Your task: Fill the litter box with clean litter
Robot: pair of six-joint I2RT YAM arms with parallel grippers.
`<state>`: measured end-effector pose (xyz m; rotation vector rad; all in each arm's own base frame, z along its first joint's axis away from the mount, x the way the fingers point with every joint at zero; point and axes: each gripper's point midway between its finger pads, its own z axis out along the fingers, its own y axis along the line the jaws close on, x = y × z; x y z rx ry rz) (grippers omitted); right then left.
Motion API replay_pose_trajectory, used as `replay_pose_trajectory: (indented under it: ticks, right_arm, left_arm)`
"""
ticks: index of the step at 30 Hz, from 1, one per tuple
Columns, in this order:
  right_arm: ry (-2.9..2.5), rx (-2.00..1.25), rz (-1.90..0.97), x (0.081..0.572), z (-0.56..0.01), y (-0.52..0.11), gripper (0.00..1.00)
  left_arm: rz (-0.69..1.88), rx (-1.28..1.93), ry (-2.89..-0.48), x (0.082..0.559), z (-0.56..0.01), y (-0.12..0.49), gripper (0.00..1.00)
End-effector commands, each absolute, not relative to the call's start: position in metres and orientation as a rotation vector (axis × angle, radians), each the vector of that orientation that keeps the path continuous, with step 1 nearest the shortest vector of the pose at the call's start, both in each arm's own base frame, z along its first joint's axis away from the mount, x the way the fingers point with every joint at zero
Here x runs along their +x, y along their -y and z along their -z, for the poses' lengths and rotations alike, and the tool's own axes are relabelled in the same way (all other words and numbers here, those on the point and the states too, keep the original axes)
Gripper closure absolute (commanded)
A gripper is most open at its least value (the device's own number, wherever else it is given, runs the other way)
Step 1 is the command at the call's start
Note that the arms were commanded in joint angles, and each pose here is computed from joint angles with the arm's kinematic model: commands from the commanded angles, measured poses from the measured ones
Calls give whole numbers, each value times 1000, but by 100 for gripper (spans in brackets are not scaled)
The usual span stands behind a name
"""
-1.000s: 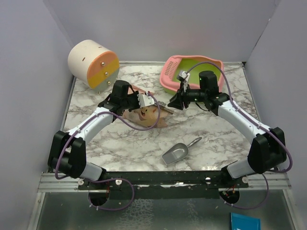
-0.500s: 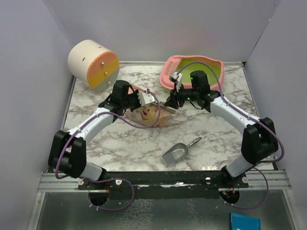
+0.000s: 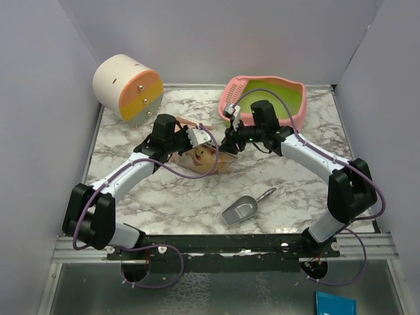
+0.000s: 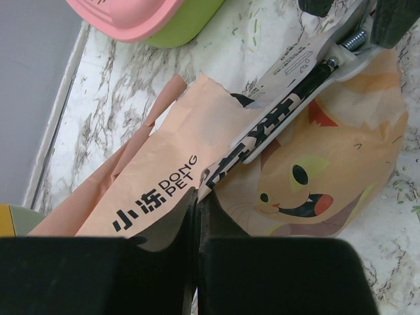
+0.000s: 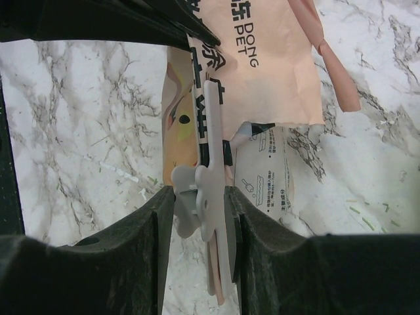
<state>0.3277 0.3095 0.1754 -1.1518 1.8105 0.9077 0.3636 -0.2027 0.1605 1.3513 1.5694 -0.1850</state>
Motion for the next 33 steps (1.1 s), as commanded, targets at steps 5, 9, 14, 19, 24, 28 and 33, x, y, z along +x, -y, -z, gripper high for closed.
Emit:
replay_pose_trajectory:
  ticks: [5, 9, 14, 19, 24, 28, 33]
  right_arm:
    - [-1808, -1153, -809, 331, -177, -312, 63]
    - [-1807, -1140, -754, 330, -178, -311, 62]
    - [-1774, -1099, -697, 331, -185, -303, 62]
    - [-1762, -1094, -702, 327, -189, -301, 62]
    - [-1767, -1115, -738, 324, -186, -306, 62]
    - [-1751, -1121, -750, 319, -188, -307, 62]
    - [-1723, -1108, -726, 318, -197, -304, 62]
  left_arm:
    - [115, 1234, -1377, 380, -231, 210, 97]
    - [103, 1207, -1423, 387, -232, 207, 98]
    - [169, 1225, -1431, 382, -234, 215, 100]
    - [203, 1246, -1460, 379, -235, 217, 100]
    - [244, 1251, -1465, 377, -235, 222, 100]
    - [245, 1246, -1471, 378, -234, 222, 100]
    - [255, 1232, -1475, 381, -234, 224, 100]
